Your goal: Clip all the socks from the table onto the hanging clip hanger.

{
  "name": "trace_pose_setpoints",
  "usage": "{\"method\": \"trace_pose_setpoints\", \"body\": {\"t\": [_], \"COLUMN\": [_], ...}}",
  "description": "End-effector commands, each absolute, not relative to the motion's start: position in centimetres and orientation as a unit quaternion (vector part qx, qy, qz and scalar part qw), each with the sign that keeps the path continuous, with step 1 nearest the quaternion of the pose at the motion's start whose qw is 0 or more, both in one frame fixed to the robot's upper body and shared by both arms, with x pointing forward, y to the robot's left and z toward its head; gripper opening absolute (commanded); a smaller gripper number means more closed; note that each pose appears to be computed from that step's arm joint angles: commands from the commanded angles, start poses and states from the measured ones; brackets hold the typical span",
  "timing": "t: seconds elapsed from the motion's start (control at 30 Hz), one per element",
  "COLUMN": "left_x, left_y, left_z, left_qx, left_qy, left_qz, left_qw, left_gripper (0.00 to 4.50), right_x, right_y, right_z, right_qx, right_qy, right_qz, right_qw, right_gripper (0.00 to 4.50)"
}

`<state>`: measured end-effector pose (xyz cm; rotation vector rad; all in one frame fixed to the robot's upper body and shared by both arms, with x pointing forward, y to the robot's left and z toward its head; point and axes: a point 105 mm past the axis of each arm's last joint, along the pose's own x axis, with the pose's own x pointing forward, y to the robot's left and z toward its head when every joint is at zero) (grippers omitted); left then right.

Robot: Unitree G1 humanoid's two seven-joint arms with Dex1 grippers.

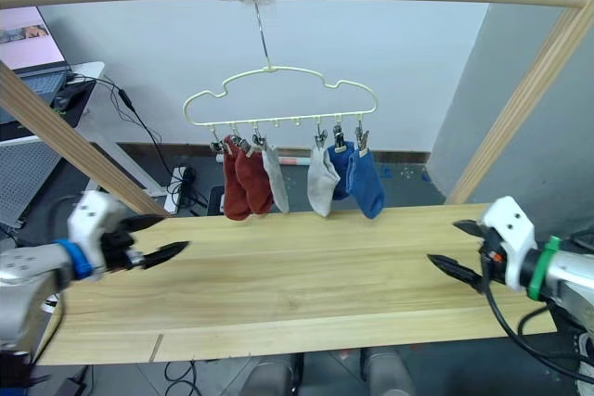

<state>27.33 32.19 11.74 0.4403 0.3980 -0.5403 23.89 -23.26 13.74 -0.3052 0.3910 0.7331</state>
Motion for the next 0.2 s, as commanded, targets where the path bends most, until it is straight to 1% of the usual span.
{"method": "trace_pose_setpoints", "body": {"t": [0.03,0.1,0.2], "left_x": [26.9,26.8,26.8], "left_y": [33.5,33.6,32.4], "left_z": [13.7,13.7,13.3], "left_qx": [0.22,0.206,0.189], "left_qy": [0.169,0.167,0.161], "left_qz": [-0.248,-0.241,-0.26], "left_qw": [0.928,0.934,0.933], "left_gripper": [3.96,3.96,3.96], "right_x": [24.0,24.2,24.8], "right_y": [-24.2,-24.7,-24.9], "right_z": [15.6,15.6,15.8], "right_qx": [-0.165,-0.168,-0.171], "right_qy": [0.156,0.153,0.148], "right_qz": [0.34,0.33,0.326], "right_qw": [0.913,0.916,0.918], "right_gripper": [4.5,4.5,4.5]}}
